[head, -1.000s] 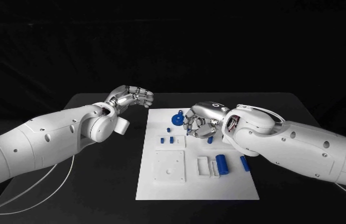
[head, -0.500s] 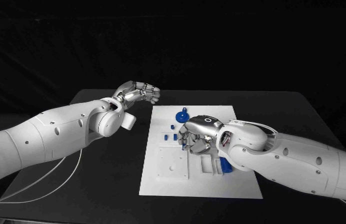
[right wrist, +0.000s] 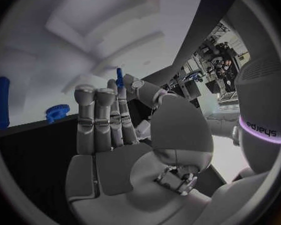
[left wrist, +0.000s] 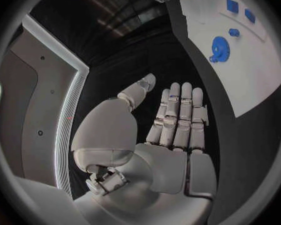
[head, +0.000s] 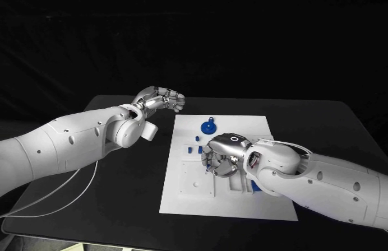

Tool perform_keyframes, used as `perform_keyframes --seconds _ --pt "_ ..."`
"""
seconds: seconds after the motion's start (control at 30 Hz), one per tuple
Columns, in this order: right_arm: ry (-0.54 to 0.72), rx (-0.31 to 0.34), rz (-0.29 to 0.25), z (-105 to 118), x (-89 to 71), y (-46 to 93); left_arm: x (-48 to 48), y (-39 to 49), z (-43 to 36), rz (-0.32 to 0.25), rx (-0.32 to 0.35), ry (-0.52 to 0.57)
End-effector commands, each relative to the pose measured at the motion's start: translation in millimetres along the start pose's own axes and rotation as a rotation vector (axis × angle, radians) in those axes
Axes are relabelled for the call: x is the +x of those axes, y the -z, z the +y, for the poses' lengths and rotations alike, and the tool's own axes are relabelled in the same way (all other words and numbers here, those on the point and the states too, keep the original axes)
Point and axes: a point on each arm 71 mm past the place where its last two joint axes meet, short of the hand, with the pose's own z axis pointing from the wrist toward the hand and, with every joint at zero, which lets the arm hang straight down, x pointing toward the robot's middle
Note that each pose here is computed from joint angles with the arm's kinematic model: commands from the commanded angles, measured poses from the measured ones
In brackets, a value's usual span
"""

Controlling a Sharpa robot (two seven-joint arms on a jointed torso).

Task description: Assemble the parts on the task board

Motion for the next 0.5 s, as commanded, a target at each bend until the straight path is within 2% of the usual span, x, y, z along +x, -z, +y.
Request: perform_keyframes --seconds 0.03,0.5 --pt "0.016 -0.007 0.008 1.4 1.6 -0.3 1.5 -0.9 -1.5 0.006 0.001 0.008" --pt "0.014 -0.014 0.024 3.9 6.5 0.2 2.4 -2.1 -1.2 0.009 -0.002 0.009"
